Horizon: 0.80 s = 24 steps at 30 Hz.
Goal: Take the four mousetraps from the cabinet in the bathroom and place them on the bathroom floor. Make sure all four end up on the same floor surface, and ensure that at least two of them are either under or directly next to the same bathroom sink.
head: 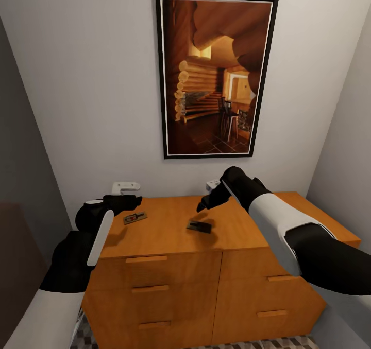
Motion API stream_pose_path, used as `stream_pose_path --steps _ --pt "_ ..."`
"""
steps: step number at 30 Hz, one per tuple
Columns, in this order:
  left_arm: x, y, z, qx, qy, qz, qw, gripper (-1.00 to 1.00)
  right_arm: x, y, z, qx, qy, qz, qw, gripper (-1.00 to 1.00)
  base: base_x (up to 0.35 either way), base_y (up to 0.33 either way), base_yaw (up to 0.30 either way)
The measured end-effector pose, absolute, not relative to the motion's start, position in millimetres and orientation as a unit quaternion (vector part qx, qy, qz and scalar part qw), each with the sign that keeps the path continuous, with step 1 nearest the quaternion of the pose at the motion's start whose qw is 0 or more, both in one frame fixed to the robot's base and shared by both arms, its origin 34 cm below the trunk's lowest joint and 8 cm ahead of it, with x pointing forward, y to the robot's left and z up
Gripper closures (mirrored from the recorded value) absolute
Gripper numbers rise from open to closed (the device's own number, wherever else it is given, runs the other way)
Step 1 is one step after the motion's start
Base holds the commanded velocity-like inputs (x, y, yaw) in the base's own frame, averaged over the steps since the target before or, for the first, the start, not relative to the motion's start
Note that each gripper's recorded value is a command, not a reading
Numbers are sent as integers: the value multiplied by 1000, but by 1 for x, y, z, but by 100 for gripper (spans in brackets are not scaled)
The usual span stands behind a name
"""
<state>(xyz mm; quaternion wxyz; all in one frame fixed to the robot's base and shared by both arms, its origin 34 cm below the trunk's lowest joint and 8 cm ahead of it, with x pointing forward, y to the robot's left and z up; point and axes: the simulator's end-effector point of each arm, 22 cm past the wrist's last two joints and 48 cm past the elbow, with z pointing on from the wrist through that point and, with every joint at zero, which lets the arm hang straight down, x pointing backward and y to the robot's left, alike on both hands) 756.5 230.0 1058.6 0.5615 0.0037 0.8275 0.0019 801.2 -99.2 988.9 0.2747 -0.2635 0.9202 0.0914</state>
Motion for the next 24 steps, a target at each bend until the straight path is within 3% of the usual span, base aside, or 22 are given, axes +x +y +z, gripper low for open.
stream_pose_path --steps 6,16,24 --pt "757 230 1058 4 828 2 561 -100 805 -96 993 -272 913 93 288 -100 0 0 47" --pt "757 230 1058 4 828 2 560 -100 808 -96 995 -274 910 94 296 -100 0 0 180" --pt "756 230 1057 4 829 3 560 -100 808 -97 995 -274 910 91 296 -100 0 0 33"
